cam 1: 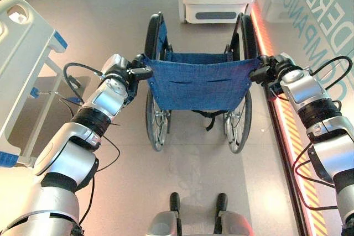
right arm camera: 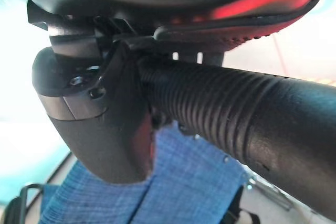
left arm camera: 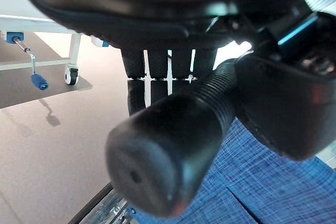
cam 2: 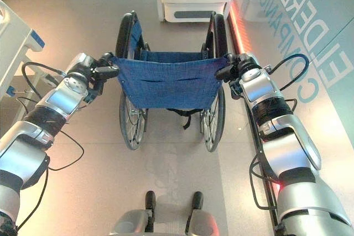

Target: Push the wheelchair next to the bed

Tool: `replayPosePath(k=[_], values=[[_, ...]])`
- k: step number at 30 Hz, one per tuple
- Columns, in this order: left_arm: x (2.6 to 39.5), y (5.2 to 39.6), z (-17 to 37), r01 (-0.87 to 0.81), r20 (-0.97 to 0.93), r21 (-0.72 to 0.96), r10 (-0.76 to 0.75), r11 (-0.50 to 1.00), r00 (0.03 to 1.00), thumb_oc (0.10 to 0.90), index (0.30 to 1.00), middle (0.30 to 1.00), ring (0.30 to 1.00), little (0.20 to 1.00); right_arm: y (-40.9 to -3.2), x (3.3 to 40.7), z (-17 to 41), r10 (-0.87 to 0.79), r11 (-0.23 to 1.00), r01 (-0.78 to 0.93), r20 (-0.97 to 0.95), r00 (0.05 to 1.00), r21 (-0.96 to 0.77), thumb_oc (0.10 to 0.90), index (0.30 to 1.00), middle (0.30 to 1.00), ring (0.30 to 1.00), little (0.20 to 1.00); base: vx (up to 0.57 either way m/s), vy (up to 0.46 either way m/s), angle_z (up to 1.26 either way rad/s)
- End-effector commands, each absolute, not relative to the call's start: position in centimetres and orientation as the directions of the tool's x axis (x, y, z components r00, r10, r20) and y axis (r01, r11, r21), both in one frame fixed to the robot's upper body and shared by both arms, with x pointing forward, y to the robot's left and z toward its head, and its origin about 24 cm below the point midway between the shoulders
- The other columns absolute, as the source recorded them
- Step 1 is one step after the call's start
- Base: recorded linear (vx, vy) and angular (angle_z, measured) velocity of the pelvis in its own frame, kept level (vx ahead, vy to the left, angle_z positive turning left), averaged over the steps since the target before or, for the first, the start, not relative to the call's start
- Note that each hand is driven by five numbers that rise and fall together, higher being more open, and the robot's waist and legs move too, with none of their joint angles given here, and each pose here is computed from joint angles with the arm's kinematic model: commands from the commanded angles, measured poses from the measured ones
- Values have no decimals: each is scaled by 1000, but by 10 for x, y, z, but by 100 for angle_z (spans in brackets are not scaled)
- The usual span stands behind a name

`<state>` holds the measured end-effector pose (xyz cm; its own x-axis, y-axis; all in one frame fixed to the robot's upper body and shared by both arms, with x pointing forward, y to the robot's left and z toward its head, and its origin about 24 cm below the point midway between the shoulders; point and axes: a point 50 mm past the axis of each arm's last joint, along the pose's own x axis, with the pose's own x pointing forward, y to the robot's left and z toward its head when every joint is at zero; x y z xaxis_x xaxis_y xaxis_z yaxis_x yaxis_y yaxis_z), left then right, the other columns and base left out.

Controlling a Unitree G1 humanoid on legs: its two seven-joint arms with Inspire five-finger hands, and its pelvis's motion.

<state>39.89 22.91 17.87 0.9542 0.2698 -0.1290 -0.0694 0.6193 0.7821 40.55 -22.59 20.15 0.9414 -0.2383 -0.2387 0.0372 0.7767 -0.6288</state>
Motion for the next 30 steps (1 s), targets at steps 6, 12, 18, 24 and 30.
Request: replayPosePath(k=[6, 12, 18, 24, 30], values=[[396, 194, 167, -33, -2, 726, 50, 687, 999, 400, 300, 300, 300, 300, -237, 393, 156, -210, 687, -91, -317, 925, -721, 400, 300, 300, 300, 300, 318, 135, -1], [398, 183, 168, -30, 18, 700, 24, 714, 1000, 400, 300, 300, 300, 300, -250, 388, 154, -239, 707, -82, -346, 907, -703, 400, 300, 300, 300, 300, 385, -129, 37], [400, 179, 168, -13, 8, 702, 9, 712, 1000, 400, 300, 300, 300, 300, -257, 388, 152, -230, 725, -100, -377, 897, -681, 400, 300, 300, 300, 300, 294, -246, 49], [401, 176, 162, -21, -5, 682, 33, 731, 999, 400, 300, 300, 300, 300, -261, 386, 147, -218, 693, -109, -351, 911, -713, 400, 300, 300, 300, 300, 310, -231, 0], [395, 177, 151, -9, -11, 698, 24, 716, 1000, 400, 300, 300, 300, 300, -251, 388, 150, -210, 662, -96, -307, 928, -743, 400, 300, 300, 300, 300, 428, -190, -7]])
